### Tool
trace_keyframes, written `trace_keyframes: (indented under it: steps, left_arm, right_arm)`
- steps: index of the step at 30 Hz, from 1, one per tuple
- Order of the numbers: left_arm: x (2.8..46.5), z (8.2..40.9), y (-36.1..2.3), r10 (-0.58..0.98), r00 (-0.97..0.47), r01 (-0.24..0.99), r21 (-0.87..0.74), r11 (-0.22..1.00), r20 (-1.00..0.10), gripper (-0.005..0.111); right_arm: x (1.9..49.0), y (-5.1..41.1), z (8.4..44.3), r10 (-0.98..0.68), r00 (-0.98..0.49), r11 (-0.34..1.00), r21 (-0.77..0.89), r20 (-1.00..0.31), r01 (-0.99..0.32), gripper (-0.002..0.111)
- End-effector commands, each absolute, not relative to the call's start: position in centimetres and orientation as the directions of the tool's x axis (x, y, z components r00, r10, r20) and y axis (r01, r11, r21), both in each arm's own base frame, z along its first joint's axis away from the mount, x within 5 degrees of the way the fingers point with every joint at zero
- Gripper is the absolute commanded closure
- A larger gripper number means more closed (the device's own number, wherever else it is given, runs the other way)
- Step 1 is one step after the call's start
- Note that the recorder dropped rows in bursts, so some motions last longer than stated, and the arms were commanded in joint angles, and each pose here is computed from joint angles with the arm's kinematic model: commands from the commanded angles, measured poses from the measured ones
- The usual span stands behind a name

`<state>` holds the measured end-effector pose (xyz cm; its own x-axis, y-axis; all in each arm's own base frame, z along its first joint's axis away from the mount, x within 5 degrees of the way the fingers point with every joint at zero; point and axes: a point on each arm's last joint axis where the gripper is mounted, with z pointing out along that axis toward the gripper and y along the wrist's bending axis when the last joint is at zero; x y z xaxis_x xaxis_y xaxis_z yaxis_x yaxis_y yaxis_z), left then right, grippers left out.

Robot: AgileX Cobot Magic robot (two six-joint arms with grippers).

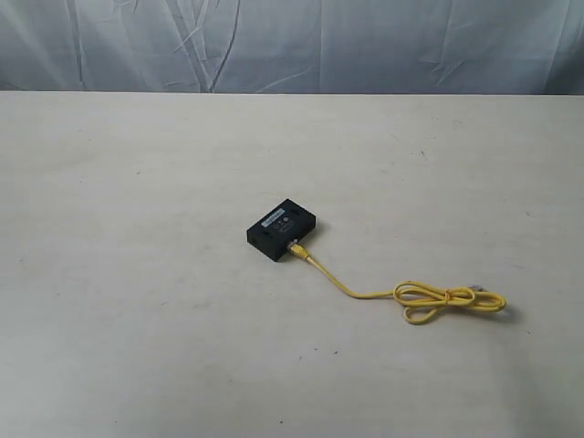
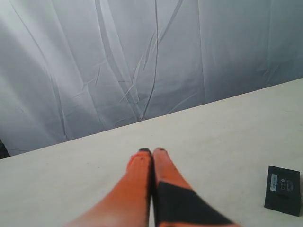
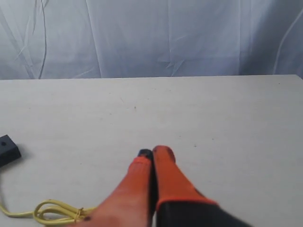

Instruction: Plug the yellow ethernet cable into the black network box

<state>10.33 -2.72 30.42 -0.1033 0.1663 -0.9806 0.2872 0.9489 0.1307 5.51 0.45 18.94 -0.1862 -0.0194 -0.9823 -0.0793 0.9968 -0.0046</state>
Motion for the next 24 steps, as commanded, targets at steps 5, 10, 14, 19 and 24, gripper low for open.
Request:
trace_keyframes:
  steps: [5, 10, 14, 19, 24]
  left_arm:
    - [10.26, 30.38, -2.67, 0.16, -0.098, 0.282, 0.127, 0.951, -0.982, 0.107]
    - [10.26, 30.38, -2.67, 0.16, -0.098, 0.282, 0.127, 0.951, -0.982, 0.107]
    - [10.26, 30.38, -2.67, 0.16, -0.098, 0.282, 0.127, 0.951, -0.982, 0.107]
    - [10.26, 30.38, -2.67, 0.16, -0.098, 0.282, 0.127, 0.951, -0.982, 0.107]
    - [10.26, 30.38, -2.67, 0.16, -0.098, 0.282, 0.127, 0.951, -0.982, 0.107]
  right_arm:
    - [5.31, 0.26, 18.12, -0.078, -0.26, 0.995, -0.061, -0.962, -0.074, 0.108]
    - [5.31, 0.26, 18.12, -0.078, -0.26, 0.995, -0.061, -0.962, -0.074, 0.108]
    - [5.32, 0.27, 18.12, -0.075, -0.26, 0.996, -0.057, -0.963, -0.074, 0.108]
    - [5.31, 0.33, 18.12, -0.058, -0.261, 0.996, -0.04, -0.964, -0.076, 0.108]
    - [5.31, 0.34, 18.12, -0.054, -0.261, 0.996, -0.035, -0.964, -0.076, 0.108]
